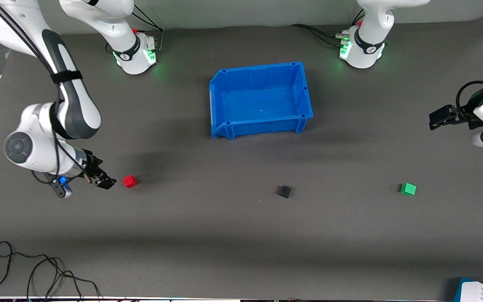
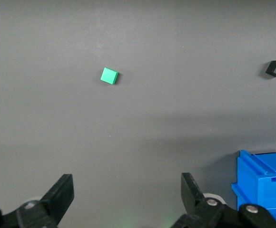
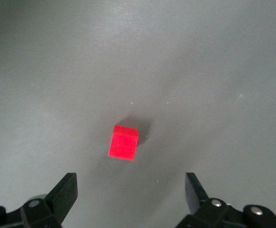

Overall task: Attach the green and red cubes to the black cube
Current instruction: 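Reach the right gripper down to the red cube and grasp it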

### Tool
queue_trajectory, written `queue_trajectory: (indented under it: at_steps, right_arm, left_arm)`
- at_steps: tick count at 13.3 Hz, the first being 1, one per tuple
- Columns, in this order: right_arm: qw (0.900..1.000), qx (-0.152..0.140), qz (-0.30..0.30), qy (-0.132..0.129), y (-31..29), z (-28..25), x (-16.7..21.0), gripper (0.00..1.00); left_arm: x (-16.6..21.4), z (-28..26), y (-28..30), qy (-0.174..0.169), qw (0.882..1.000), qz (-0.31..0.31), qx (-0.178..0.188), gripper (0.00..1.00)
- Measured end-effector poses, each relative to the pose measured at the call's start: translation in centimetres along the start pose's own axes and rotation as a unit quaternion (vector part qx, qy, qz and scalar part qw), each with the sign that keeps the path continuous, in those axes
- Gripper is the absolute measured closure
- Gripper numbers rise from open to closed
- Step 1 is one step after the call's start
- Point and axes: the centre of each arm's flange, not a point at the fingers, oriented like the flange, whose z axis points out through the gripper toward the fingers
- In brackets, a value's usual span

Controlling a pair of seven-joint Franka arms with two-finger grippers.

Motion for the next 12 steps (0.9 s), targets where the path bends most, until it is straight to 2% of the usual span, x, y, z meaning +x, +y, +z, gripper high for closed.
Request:
queue_trajectory:
  at_steps: [4,7,9,12]
  right_arm:
    - [1.000,0.003,0.023,0.000,-0.7,6.4,1.0,0.00]
    - [1.000,-0.004,0.027,-0.007,-1.2,9.1,1.5,0.00]
    - [1.000,-0.004,0.028,-0.007,-1.7,9.6,1.9,0.00]
    - [0.999,-0.007,0.029,-0.010,-1.8,10.4,1.9,0.02]
  left_arm:
    - [0.0,-0.1,-0.8,0.004,0.996,-0.090,-0.001,0.00]
    - [0.0,-0.2,-1.1,0.002,0.982,-0.189,-0.011,0.00]
    - [0.0,-0.1,-2.2,-0.003,0.961,-0.276,-0.027,0.00]
    - [0.0,0.0,-2.7,-0.011,0.914,-0.405,-0.031,0.00]
